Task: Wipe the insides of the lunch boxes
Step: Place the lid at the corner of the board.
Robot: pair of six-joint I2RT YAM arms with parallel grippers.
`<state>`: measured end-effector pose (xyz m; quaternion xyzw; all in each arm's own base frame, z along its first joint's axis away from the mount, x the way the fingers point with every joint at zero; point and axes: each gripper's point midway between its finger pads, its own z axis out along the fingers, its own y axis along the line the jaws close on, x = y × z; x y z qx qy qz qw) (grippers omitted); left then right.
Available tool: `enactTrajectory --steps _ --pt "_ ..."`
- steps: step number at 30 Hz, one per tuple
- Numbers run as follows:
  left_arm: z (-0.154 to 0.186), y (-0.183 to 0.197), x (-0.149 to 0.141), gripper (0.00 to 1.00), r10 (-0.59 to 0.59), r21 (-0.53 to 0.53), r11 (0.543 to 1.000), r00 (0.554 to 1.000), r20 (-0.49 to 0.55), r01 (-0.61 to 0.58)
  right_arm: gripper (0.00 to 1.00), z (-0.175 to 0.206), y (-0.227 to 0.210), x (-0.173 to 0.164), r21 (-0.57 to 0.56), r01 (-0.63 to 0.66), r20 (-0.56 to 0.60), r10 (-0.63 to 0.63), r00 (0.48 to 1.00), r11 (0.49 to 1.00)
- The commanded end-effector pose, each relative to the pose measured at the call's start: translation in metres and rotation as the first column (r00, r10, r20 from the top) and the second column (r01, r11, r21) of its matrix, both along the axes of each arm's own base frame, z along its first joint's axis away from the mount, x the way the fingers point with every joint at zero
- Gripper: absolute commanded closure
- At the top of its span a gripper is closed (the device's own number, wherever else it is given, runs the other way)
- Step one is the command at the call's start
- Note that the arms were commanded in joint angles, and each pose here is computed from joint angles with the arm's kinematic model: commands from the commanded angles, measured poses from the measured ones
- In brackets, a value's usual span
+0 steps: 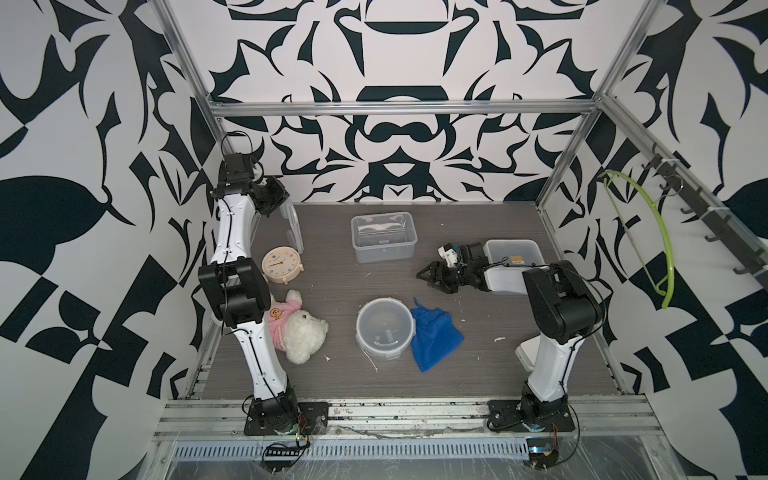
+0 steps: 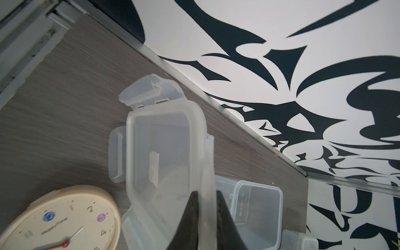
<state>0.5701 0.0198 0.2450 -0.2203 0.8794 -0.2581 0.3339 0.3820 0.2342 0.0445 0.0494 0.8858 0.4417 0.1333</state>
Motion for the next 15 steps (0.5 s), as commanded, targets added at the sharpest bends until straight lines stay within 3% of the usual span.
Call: enactTrajectory --steps 1,8,15 --pt "-0.072 -0.033 -0.002 0.8 -0.073 0.042 0.996 0.982 -0.177 0.081 0.31 -0.02 -0.009 -0.009 -0.07 0.032 -0.075 -0.037 0.997 0.997" --pt "-0.101 -0.072 -0.002 0.56 -0.136 0.052 0.987 0.962 -0.235 0.153 0.31 -0.019 -0.013 -0.014 -0.092 0.029 -0.075 -0.036 0.997 0.995" --pt "-0.111 -0.087 -0.004 0.51 -0.164 -0.046 0.986 0.961 -0.225 0.158 0.31 -0.021 -0.012 -0.013 -0.085 0.034 -0.076 -0.04 0.996 0.996"
